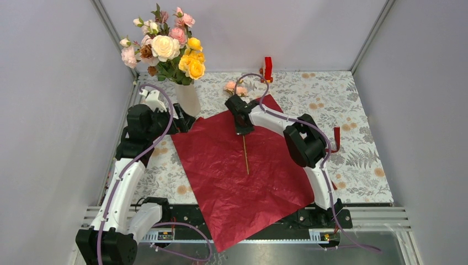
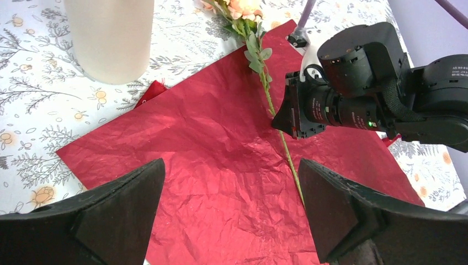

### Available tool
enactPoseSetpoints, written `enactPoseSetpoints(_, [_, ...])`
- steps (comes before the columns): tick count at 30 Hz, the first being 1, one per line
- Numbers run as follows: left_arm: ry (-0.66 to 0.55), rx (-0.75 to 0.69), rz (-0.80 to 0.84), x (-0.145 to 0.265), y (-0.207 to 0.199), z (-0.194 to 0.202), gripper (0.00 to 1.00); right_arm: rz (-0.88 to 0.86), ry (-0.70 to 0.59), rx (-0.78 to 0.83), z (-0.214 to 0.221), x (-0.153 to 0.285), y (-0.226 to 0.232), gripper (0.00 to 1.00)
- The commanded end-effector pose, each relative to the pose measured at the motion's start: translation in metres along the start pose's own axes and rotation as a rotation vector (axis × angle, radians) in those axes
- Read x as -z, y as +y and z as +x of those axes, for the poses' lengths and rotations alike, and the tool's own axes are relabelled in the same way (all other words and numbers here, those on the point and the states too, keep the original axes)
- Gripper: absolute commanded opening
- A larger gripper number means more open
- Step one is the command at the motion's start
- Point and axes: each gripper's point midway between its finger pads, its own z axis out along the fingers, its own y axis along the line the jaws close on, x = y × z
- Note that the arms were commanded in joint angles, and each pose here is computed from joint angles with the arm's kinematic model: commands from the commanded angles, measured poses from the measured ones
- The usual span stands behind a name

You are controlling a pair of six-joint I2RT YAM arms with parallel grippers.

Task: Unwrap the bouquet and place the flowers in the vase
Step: Pick up the fake flower from the wrapping paper.

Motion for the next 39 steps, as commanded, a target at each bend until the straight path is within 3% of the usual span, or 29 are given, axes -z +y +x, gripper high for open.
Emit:
enactPoseSetpoints(1, [-0.078, -0.036, 0.087, 0.007, -0.019, -0.024, 0.98, -0.003, -0.154, -0.019, -0.022, 0.042, -0.005, 0.00])
enactPoseSetpoints(4, [-0.087, -0.050, 0.144, 0.007, -0.029, -0.025, 0.97, -0.011, -0.287, -0.057, -0.031, 0.055, -0.013, 0.00])
enactPoseSetpoints(11, [-0.089, -0.065, 0.271, 0.007, -0.048, -0.023, 0.99, -0.072, -0.420, -0.089, -0.038, 0.099, -0.025, 0.00])
enactPoseSetpoints(19, [-0.071, -0.086, 0.517, 0.017, -0.092, -0.016, 0.99, -0.272, -0.672, -0.109, -0.039, 0.192, -0.042, 0.00])
enactPoseSetpoints(23, [-0.056, -0.030, 0.700, 0.038, -0.146, -0.035, 0.99, -0.433, -0.824, -0.032, -0.044, 0.270, -0.041, 0.00])
enactPoseSetpoints(27, [-0.116, -0.048, 0.909, 0.073, -0.216, -0.062, 0.99, -0.597, -0.937, 0.095, -0.039, 0.337, -0.033, 0.00])
enactPoseSetpoints(34, [-0.189, -0.015, 1.160, 0.119, -0.286, -0.088, 0.99, -1.082, -0.931, 0.329, 0.006, 0.425, 0.016, 0.00])
enactPoseSetpoints(39, [-0.194, 0.012, 1.123, 0.115, -0.288, -0.091, 0.99, -1.264, -0.877, 0.398, 0.031, 0.452, 0.030, 0.00])
